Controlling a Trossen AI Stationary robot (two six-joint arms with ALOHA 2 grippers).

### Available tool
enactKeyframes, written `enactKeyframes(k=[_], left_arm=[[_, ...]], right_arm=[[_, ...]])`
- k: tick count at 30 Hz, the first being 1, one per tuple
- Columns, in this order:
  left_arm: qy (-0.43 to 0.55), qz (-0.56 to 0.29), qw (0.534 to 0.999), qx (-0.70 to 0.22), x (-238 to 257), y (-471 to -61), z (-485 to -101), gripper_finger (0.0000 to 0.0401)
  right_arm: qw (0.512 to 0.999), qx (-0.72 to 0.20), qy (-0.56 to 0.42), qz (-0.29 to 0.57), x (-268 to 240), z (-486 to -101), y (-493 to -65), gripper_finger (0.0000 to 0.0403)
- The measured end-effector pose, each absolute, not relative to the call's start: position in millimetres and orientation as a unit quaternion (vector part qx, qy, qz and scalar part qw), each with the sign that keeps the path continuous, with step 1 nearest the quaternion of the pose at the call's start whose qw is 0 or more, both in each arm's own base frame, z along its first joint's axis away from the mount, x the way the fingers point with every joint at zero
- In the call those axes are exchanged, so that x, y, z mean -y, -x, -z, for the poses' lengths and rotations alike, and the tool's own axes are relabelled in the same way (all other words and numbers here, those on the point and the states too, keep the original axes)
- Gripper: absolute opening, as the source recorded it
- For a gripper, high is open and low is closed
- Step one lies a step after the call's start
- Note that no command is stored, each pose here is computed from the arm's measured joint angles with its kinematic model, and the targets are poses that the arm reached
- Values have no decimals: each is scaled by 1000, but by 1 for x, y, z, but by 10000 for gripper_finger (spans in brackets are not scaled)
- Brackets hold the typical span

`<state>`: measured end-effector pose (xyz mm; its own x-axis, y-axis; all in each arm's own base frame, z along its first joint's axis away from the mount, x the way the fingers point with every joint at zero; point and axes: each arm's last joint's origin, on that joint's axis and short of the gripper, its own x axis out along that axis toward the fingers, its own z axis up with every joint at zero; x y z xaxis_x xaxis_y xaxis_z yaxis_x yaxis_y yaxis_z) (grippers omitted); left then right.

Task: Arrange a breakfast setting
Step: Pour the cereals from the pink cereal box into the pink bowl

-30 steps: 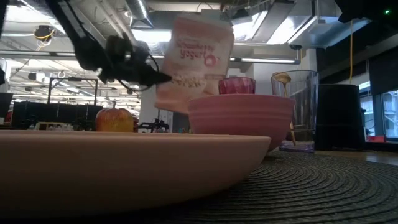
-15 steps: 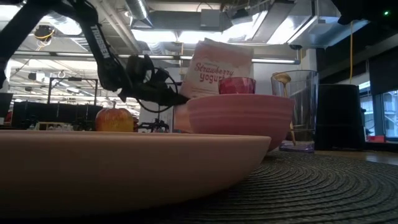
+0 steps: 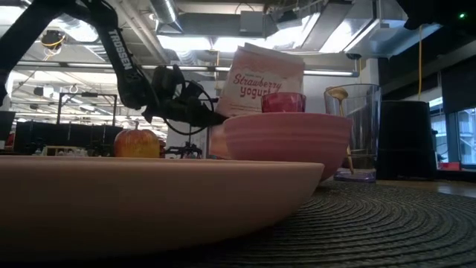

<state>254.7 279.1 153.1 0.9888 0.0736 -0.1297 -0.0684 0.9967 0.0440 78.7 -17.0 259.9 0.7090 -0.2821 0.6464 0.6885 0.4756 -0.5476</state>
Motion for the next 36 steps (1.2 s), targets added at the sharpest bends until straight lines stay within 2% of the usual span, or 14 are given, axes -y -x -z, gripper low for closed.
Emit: enactKeyframes(k=[12, 18, 26, 36], left_arm=[[12, -35, 997, -71, -279, -254, -151, 43], [32, -20, 993, -114, -283, -260, -151, 70], [4, -32, 982, -188, -279, -274, -150, 112], [8, -34, 981, -191, -278, -277, -151, 162]], right_arm=[[824, 243, 419, 294, 17, -260, -79, 0], [824, 243, 419, 295, 17, -260, -79, 0], [824, 243, 419, 295, 17, -260, -79, 0], [824, 242, 419, 295, 17, -260, -79, 0]])
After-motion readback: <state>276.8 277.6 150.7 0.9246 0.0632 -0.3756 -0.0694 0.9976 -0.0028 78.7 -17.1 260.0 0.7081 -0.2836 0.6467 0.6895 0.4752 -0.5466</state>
